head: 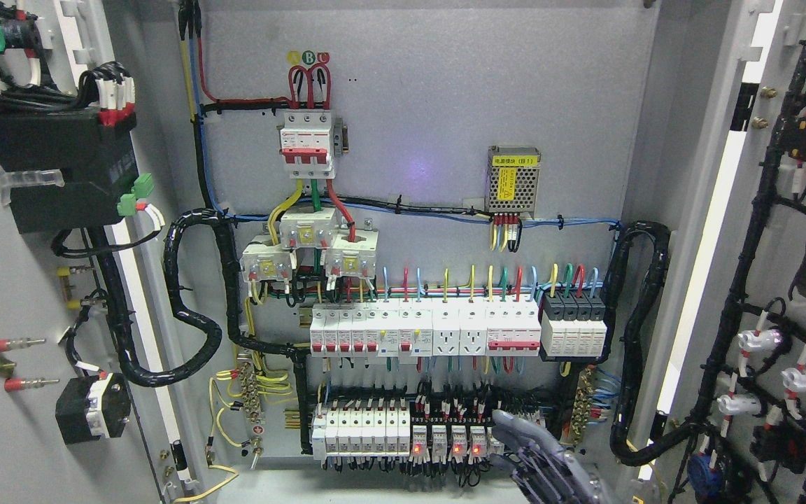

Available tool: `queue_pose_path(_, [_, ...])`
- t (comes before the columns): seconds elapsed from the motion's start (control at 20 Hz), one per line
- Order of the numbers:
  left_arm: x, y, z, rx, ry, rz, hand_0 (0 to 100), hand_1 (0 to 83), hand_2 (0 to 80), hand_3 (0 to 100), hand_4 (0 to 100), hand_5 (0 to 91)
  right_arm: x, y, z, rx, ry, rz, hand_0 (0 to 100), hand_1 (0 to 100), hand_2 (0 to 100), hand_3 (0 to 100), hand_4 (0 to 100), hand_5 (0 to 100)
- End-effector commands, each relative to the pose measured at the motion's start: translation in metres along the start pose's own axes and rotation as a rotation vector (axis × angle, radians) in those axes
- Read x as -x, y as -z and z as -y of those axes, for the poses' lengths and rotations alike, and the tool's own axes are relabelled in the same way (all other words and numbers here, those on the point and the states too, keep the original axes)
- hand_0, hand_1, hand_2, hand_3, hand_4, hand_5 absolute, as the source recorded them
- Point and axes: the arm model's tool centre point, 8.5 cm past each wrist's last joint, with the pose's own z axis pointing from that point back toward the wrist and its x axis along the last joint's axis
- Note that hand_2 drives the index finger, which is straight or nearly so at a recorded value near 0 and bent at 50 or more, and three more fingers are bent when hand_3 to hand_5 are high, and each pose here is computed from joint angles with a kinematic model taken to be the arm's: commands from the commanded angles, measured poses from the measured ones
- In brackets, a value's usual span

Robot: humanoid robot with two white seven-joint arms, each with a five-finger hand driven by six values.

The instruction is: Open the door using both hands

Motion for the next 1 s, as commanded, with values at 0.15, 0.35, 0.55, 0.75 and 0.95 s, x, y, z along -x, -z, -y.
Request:
queue_pose_path(0.15, [-0.114, -0.017, 0.051, 0.172, 0.227, 0.407, 0, 0.0, 0.0, 0, 0, 0.0, -0.05, -0.034, 0.048, 0.123, -0.205, 0.055, 0, 0, 0, 0, 0, 0])
queue_pose_path(0.35, [-0.14, -0.047, 0.057, 0.193, 0.272, 0.547, 0, 0.0, 0.0, 0, 0, 0.0, -0.064, -0.046, 0.063, 0.171, -0.264, 0.054, 0, 0, 0, 0, 0, 0])
queue_pose_path(0.55, [-0.152, -0.078, 0.06, 0.22, 0.302, 0.645, 0, 0.0, 0.0, 0, 0, 0.0, -0.07, -0.058, 0.069, 0.206, -0.289, 0.043, 0, 0, 0, 0, 0, 0])
queue_pose_path(0.75, [-0.162, -0.105, 0.068, 0.248, 0.312, 0.759, 0, 0.0, 0.0, 0, 0, 0.0, -0.076, -0.067, 0.071, 0.238, -0.262, 0.082, 0, 0, 0, 0, 0, 0])
queue_pose_path(0.95, [-0.185, -0.129, 0.07, 0.259, 0.321, 0.977, 0, 0.0, 0.0, 0, 0, 0.0, -0.074, -0.07, 0.068, 0.234, -0.25, 0.078, 0, 0, 0, 0, 0, 0])
